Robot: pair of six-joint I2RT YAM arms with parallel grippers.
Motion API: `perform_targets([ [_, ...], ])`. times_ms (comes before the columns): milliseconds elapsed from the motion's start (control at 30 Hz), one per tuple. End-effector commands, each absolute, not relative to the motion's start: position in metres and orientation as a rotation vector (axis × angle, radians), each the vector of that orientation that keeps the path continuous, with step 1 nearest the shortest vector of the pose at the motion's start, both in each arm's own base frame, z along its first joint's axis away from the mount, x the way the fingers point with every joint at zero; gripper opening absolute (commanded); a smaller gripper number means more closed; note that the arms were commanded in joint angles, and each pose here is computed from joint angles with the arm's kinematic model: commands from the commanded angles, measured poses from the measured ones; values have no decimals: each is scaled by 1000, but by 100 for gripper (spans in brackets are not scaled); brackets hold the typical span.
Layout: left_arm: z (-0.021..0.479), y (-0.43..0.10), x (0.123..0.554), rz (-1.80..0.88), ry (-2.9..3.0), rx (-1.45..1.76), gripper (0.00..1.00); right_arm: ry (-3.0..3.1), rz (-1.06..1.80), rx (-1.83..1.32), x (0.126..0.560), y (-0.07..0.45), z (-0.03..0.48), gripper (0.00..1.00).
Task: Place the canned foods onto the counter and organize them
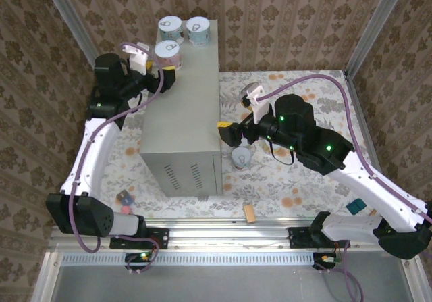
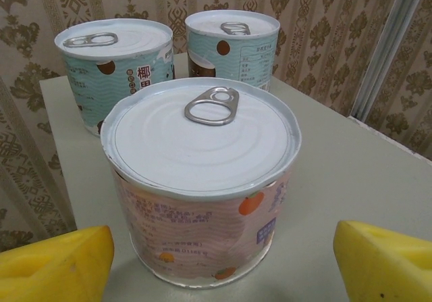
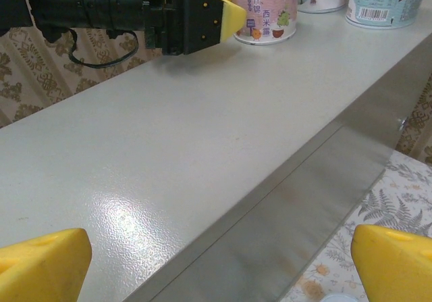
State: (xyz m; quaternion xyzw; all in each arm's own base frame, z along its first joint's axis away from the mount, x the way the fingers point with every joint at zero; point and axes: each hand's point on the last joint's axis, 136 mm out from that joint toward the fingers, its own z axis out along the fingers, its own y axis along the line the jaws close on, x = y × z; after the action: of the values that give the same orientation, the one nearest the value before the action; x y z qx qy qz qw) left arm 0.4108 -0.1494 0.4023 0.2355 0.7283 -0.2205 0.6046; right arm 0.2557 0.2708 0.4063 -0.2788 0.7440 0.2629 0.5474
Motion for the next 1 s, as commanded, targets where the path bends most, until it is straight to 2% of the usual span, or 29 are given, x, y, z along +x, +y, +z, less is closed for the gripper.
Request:
perform_targets([
  [0, 400, -153, 418, -538, 1666, 564, 86, 1738, 665, -631, 256, 273, 422, 100],
  [300, 395, -156, 436, -547, 1673, 564, 79, 1743, 659, -621, 256, 270, 422, 100],
  [733, 390, -159, 451, -566, 1677, 557, 75, 1743, 650, -625, 256, 269, 423, 100],
  [967, 389, -159, 458, -574, 1679, 537, 91, 1745, 645, -625, 256, 269, 422, 100],
])
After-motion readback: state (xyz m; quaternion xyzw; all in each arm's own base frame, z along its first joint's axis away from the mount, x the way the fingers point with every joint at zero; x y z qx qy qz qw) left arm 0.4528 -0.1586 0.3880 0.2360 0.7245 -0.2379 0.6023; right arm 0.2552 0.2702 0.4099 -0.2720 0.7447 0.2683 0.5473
